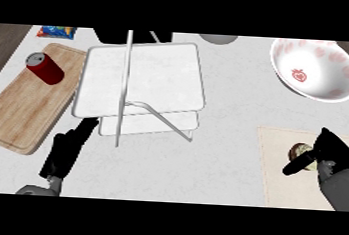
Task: Pick the cupcake from the placemat and place it in the tiered shelf
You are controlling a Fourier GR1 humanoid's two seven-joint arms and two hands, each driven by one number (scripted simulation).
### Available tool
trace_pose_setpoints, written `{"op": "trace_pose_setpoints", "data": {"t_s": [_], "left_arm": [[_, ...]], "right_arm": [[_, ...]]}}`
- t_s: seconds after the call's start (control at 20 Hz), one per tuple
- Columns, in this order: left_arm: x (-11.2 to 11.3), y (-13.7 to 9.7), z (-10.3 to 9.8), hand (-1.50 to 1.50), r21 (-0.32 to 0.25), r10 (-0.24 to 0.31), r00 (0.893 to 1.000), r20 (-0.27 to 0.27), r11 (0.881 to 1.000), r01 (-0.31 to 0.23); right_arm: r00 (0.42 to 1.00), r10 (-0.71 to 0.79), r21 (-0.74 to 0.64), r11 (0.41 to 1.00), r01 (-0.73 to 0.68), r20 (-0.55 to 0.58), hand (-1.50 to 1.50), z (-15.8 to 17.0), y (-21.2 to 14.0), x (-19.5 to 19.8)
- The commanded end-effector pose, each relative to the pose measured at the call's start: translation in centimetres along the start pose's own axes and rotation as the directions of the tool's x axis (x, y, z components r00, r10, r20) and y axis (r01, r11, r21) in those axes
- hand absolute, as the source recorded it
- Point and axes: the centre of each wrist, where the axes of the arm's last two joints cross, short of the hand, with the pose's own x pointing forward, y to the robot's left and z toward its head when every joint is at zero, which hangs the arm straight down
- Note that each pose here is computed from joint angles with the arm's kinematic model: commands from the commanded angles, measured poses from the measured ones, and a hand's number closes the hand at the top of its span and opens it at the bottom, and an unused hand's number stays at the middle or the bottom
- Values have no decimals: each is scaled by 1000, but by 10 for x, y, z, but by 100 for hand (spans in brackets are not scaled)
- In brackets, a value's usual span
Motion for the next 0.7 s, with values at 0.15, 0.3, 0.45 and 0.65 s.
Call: {"op": "trace_pose_setpoints", "data": {"t_s": [0.15, 0.3, 0.45, 0.65], "left_arm": [[15, -8, -3, 0, 2, 6, 1000, 16, 1000, -6], [2, -3, 2, 0, 3, 7, 1000, 2, 1000, -7], [13, 10, -13, 0, -1, 6, 1000, 0, 1000, -6], [3, 2, 11, 0, -20, 19, 1000, 4, 1000, -19]], "right_arm": [[984, 5, 31, 1000, 1, -178, -150, -13, 25, -2], [993, 35, 29, 999, -32, -116, 150, 1, 28, 9], [999, 3, 5, 1000, -3, -42, 150, -10, 5, 21], [998, 21, -21, 1000, -22, -58, 150, -33, 20, 7]]}}
